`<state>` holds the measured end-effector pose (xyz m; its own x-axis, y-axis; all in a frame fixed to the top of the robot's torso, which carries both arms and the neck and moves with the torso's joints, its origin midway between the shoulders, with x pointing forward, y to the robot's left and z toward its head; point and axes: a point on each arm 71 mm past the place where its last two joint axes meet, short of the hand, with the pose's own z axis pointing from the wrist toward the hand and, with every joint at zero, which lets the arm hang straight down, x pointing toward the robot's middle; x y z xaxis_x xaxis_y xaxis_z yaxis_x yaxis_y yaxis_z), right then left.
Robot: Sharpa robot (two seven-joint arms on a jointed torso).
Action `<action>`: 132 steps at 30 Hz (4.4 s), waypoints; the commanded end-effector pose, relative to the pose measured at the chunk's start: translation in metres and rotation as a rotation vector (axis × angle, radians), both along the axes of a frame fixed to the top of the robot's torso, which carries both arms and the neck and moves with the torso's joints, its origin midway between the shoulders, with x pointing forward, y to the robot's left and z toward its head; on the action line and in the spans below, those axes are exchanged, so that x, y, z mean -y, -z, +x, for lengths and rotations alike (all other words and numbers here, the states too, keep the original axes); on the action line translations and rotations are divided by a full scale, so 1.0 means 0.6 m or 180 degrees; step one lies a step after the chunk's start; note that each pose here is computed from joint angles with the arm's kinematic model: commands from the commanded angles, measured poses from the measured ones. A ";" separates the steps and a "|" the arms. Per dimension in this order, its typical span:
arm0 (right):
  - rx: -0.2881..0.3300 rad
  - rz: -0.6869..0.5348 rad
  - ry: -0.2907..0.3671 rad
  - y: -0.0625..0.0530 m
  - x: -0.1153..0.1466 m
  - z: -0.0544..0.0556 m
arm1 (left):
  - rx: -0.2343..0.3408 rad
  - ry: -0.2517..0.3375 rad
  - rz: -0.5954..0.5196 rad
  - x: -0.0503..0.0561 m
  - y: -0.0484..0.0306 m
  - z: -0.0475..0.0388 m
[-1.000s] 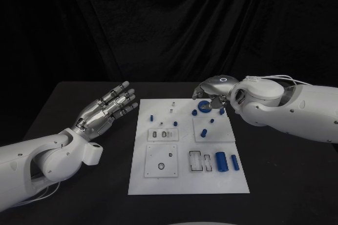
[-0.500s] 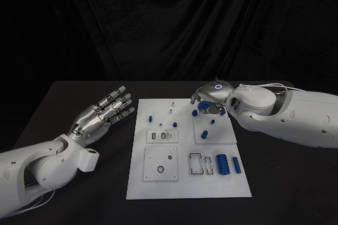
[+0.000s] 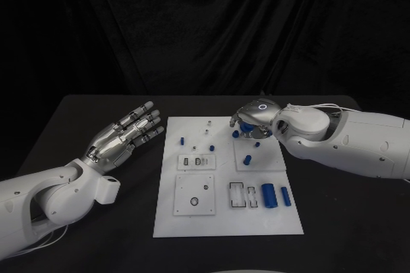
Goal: Assemble the parts on the task board
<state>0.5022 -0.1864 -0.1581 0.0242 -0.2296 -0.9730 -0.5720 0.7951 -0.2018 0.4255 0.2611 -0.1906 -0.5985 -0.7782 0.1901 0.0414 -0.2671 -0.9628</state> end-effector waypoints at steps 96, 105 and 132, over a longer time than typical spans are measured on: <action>-0.0123 0.0512 -0.0238 -0.014 -0.035 0.033 | 0.0001 0.0131 -0.0053 0.001 0.005 0.013; -0.0101 0.0467 -0.0314 -0.025 -0.070 0.051 | 0.0005 0.0141 -0.0056 0.004 0.006 0.015; -0.0023 0.0467 -0.0304 0.002 -0.121 0.091 | -0.0010 0.0150 -0.0037 0.006 0.008 0.019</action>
